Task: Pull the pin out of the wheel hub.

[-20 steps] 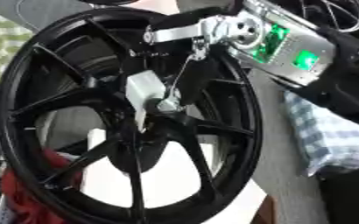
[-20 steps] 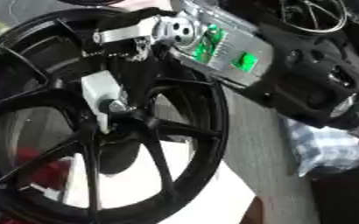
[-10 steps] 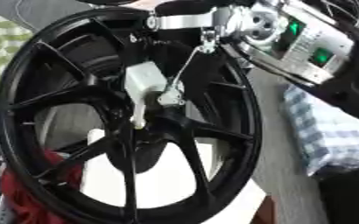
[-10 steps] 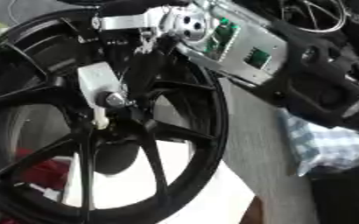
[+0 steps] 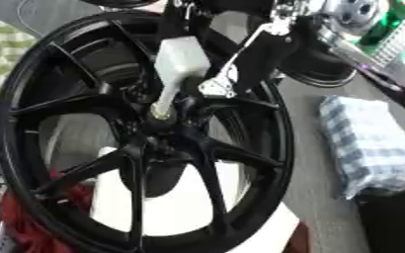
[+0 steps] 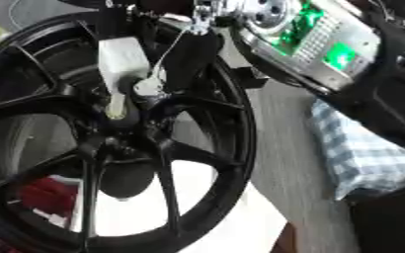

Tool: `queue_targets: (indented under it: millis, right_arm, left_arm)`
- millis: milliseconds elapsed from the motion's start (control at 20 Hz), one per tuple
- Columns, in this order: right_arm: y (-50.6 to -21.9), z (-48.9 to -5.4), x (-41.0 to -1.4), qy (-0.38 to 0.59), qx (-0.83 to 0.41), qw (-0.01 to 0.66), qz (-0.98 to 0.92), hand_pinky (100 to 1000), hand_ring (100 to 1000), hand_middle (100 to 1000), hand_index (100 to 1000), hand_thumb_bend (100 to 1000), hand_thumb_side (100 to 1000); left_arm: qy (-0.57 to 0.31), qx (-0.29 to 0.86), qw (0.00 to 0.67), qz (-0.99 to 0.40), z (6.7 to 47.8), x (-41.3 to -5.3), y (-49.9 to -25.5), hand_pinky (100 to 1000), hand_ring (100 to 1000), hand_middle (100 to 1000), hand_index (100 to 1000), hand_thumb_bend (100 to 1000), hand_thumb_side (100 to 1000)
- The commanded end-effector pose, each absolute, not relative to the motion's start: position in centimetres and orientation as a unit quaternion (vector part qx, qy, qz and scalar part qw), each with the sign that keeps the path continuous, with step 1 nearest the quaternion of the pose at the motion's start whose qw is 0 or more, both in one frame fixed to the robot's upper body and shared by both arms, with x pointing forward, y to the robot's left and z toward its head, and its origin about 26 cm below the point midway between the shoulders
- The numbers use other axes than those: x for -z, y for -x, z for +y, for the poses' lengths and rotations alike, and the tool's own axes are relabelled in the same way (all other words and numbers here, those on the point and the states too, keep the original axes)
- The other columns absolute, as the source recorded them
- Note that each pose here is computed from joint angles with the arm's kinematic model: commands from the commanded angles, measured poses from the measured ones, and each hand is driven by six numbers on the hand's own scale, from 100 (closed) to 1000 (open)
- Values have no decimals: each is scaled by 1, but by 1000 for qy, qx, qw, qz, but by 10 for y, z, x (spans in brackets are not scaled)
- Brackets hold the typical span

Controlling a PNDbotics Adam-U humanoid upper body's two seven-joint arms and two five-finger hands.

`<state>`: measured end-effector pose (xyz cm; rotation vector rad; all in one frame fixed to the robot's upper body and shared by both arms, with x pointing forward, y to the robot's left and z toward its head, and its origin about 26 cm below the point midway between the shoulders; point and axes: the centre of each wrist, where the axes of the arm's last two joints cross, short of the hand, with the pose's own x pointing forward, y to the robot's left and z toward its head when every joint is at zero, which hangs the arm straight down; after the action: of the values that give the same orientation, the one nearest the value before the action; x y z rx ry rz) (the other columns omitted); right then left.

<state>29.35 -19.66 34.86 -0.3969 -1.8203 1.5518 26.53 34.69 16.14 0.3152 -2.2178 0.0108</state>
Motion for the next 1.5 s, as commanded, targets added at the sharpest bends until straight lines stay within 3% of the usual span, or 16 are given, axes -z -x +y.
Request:
queue_targets:
  millis: [50,350,400,450,700,900,1500]
  right_arm:
    - [-288,-219,-364,184,-562,342,-730,659,539,216,326,287,100]
    - [-299,-261,-353,246,-467,402,-748,651,536,210,323,210,100]
    - [-303,-270,-350,260,-447,420,-746,647,535,215,321,100,100]
    - [-308,-279,-346,275,-428,437,-742,646,535,208,321,185,100]
    - [-323,-327,-332,356,-335,507,-710,646,536,216,328,100,100]
    - [-329,-367,-324,422,-255,546,-677,651,552,253,358,100,100]
    - [-315,-478,-292,515,-81,558,-646,672,607,365,452,100,100]
  left_arm:
    - [-133,2,423,-896,349,-170,-263,891,635,585,780,100,801]
    - [-144,-3,418,-897,352,-170,-262,891,634,585,780,100,800]
    - [-146,-4,417,-897,353,-170,-261,891,634,585,780,100,799]
    - [-148,-5,417,-897,353,-169,-261,891,633,585,780,100,799]
    - [-153,-9,416,-896,354,-168,-260,892,633,585,780,100,798]
    - [-156,-12,414,-897,355,-167,-259,892,632,585,780,100,796]
    - [-150,-11,410,-899,353,-169,-261,893,631,584,780,100,794]
